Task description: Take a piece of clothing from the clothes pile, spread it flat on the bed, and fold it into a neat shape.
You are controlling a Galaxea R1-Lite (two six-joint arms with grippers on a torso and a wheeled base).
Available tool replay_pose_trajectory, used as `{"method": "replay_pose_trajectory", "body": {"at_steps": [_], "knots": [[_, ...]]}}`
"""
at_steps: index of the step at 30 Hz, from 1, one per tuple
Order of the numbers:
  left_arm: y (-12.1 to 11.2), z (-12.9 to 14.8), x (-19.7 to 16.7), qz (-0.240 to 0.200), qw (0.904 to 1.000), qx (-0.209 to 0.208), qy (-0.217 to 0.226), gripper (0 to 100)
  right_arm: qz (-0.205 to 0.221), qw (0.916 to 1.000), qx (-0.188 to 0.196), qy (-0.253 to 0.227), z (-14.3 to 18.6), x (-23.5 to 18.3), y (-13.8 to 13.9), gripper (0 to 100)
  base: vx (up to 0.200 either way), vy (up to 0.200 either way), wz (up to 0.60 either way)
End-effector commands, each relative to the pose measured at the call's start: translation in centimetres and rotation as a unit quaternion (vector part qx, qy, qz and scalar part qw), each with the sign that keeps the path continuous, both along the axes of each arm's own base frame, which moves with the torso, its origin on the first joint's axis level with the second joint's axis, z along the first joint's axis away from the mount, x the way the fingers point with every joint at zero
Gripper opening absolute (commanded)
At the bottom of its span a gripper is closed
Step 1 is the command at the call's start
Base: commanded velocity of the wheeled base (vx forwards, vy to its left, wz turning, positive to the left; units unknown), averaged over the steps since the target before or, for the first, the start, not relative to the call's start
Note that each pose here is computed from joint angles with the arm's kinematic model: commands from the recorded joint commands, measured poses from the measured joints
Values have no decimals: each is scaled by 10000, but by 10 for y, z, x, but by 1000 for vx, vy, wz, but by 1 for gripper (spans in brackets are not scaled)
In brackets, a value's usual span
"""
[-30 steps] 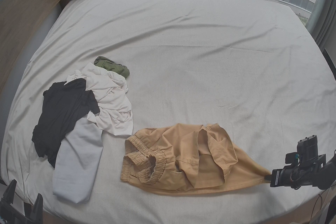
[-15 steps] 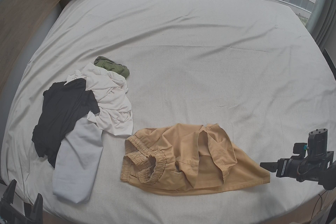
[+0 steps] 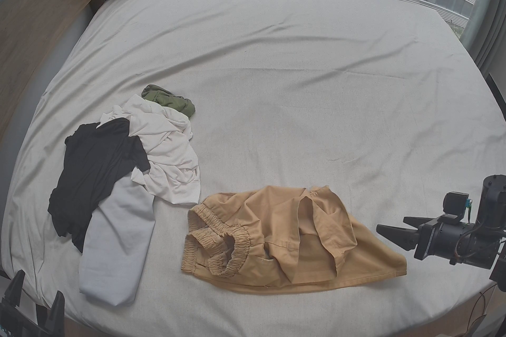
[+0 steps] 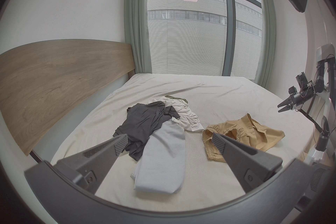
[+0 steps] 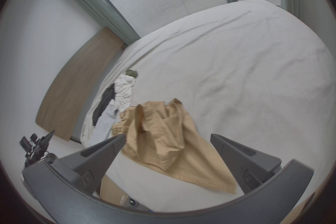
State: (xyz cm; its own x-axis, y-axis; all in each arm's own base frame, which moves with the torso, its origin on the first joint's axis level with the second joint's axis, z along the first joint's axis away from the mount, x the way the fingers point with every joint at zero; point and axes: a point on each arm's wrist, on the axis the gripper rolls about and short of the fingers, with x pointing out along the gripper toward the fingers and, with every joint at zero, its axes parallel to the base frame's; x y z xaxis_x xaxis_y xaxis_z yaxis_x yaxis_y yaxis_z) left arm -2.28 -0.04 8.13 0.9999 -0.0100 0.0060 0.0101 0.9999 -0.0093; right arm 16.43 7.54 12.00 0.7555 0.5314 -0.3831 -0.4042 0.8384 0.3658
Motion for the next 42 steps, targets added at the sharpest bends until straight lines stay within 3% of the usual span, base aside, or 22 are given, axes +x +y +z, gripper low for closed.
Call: {"method": "replay_pose_trajectory", "body": {"at_steps": [1, 11, 16, 42], "knots": [[0, -5, 0, -4, 10000, -7, -1, 100, 457, 9989, 67, -46, 5, 3, 21, 100, 0, 0, 0], [0, -5, 0, -4, 10000, -7, -1, 100, 831, 9958, 177, 337, -3, 23, 58, 100, 0, 0, 0], [0, -5, 0, -4, 10000, -15, -1, 100, 899, 9942, 43, 593, -18, 33, 70, 100, 0, 0, 0], [0, -5, 0, -4, 10000, -15, -1, 100, 1188, 9890, -102, 880, -75, 58, 112, 100, 0, 0, 0]]}}
